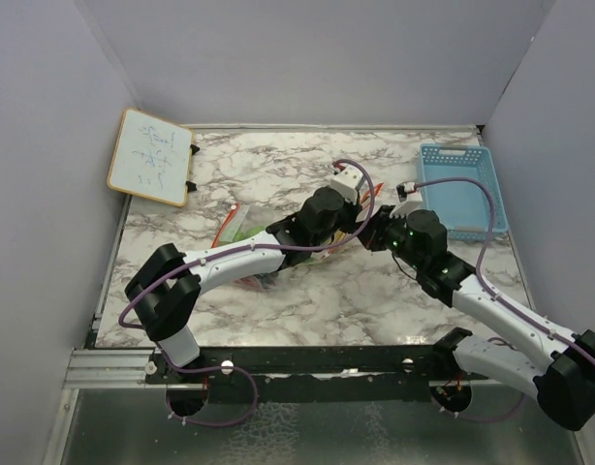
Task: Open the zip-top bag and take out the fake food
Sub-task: Open the zipper of the food storage bag at the center of the board.
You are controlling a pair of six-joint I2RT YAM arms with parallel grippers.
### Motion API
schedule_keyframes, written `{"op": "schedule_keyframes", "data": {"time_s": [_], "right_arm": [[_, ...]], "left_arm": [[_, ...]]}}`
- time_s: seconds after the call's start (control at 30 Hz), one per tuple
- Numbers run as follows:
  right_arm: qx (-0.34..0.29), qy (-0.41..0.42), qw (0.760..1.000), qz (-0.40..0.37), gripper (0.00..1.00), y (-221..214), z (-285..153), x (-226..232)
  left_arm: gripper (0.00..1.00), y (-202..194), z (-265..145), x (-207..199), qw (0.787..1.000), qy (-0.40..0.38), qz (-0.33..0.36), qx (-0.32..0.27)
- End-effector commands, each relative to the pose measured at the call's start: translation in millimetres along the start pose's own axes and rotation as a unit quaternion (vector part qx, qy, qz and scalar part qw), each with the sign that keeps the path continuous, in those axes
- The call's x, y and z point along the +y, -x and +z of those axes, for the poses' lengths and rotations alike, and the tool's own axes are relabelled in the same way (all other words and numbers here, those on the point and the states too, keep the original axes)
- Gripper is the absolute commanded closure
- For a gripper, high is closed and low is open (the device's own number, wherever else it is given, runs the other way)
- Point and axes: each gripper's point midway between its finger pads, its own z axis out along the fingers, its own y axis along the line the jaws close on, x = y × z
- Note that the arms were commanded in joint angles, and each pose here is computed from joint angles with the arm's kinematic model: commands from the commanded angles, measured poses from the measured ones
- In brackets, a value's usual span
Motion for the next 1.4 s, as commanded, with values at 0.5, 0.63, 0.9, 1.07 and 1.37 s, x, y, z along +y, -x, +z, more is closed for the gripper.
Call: {"op": "schedule_keyframes", "data": {"time_s": [0.5,0.63,0.9,1.07,1.37], "right_arm": [[-0.063,0.07,0.996,-0.011,0.97,48.1,-26.4,41.5],[-0.049,0.08,0.996,-0.003,0.97,39.9,-19.9,43.4],[-0.068,0.041,0.997,-0.006,0.96,52.7,-16.7,33.3],[-0.072,0.033,0.997,-0.01,0.94,52.9,-17.0,29.5],[-0.054,0.011,0.998,0.003,0.93,28.5,-10.3,10.1]], "left_arm": [[1.0,15.3,-14.0,-12.3,0.999,-0.028,-0.029,-0.029],[1.0,18.9,-21.1,-9.9,0.998,-0.027,-0.035,-0.036],[1.0,15.4,-34.3,-4.3,0.999,-0.022,-0.029,-0.031],[1.0,25.3,-38.3,-9.2,0.998,-0.034,-0.038,-0.046],[1.0,33.4,-42.5,-7.6,0.997,-0.029,-0.048,-0.057]]}}
